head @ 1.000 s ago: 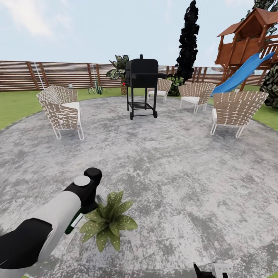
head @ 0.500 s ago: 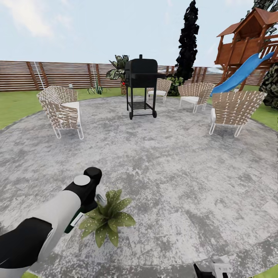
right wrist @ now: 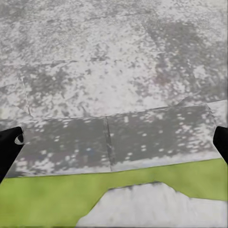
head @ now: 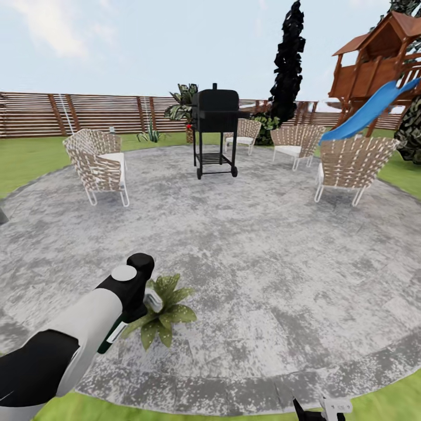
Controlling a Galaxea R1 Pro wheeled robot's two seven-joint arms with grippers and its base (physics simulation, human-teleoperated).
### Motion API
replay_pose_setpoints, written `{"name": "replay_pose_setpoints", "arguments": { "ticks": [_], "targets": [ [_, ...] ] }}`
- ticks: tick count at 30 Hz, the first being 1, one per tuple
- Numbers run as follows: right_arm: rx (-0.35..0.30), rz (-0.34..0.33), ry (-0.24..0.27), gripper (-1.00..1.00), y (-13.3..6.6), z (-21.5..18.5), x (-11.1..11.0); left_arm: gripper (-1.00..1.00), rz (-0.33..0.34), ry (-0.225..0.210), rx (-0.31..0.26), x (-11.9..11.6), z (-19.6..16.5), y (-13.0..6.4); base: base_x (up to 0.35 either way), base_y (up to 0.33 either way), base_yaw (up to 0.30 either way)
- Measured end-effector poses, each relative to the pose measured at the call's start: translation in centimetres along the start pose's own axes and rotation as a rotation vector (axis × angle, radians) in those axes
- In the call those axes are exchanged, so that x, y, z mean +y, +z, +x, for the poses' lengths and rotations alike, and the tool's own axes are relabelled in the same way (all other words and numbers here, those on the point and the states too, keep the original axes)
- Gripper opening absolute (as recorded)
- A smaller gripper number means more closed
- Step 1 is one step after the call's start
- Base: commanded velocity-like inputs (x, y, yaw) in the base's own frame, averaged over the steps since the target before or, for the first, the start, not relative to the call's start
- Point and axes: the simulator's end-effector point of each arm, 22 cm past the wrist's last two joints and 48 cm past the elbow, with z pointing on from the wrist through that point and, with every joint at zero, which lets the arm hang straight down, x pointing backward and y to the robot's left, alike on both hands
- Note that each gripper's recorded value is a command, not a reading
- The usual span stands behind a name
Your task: Pick up the pesticide atomizer in the garden and spray insectifuge to fully cover both potted plants in the garden.
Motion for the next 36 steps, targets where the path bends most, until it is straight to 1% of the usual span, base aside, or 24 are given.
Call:
{"name": "replay_pose_setpoints", "arguments": {
  "ticks": [3, 6, 9, 11, 13, 14, 15, 16, 17, 18, 22, 24, 27, 34, 36],
  "targets": [
    [0.0, 0.0, 0.0, 1.0, 0.0, 0.0, 0.0, -1.0, 0.019, -0.003, 0.0, -0.5, 0.0, 0.4, -0.023, -0.016, 0.15],
    [0.0, 0.0, 0.0, 1.0, 0.0, 0.0, 0.0, -1.0, 0.041, 0.001, 0.01, -1.6, 0.3, 1.6, -0.003, -0.002, 0.02],
    [0.0, 0.0, 0.0, 1.0, 0.0, 0.0, 0.0, -1.0, 0.082, 0.003, 0.01, -3.5, 0.2, 2.8, 0.0, 0.0, 0.0],
    [0.0, -0.001, 0.0, 1.0, 0.0, 0.0, 0.0, -1.0, 0.111, 0.016, 0.002, -5.0, -0.2, 3.3, 0.0, 0.0, 0.0],
    [0.0, -0.001, 0.0, 1.0, 0.0, 0.0, 0.0, -1.0, 0.084, 0.031, -0.011, -5.4, -1.0, 3.6, 0.0, 0.0, 0.0],
    [0.0, -0.001, 0.0, 1.0, 0.0, 0.0, 0.0, -1.0, 0.078, 0.034, -0.018, -5.5, -1.3, 3.8, 0.0, 0.0, 0.0],
    [0.0, -0.001, 0.0, 1.0, 0.0, 0.0, 0.0, -1.0, 0.085, 0.033, -0.036, -5.9, -1.6, 4.0, 0.0, 0.0, 0.0],
    [0.0, -0.001, -0.001, 1.0, 0.0, 0.0, 0.0, -1.0, 0.097, 0.03, -0.046, -6.1, -1.7, 4.2, 0.0, 0.0, 0.0],
    [0.0, -0.002, -0.001, 1.0, 0.0, 0.0, 0.0, -1.0, 0.107, 0.022, -0.048, -6.4, -1.5, 5.0, 0.0, 0.0, 0.0],
    [0.0, -0.002, -0.001, 1.0, 0.0, 0.0, 0.0, -1.0, 0.111, 0.013, -0.053, -6.4, -1.4, 5.3, 0.0, 0.0, 0.0],
    [0.0, -0.002, -0.001, 1.0, 0.0, 0.0, 0.0, -1.0, 0.132, -0.044, -0.08, -5.9, -1.1, 6.1, 0.0, 0.0, 0.0],
    [0.0, -0.002, -0.001, 1.0, 0.0, 0.0, 0.0, -1.0, 0.134, -0.067, -0.084, -5.1, -0.6, 6.4, 0.0, 0.0, 0.0],
    [0.001, -0.003, 0.0, 1.0, 0.0, 0.0, 0.1, -1.0, 0.152, -0.093, -0.1, -4.8, -0.5, 6.4, 0.0, 0.0, 0.0],
    [0.001, -0.003, 0.0, 1.0, 0.0, 0.1, 0.1, -1.0, 0.163, -0.097, -0.095, -5.1, -0.3, 6.7, -0.032, 0.018, 0.0],
    [0.002, -0.003, 0.0, 1.0, 0.0, 0.1, 0.1, -1.0, 0.175, -0.094, -0.083, -5.8, 0.1, 7.6, -0.169, 0.128, 0.0]
  ]
}}
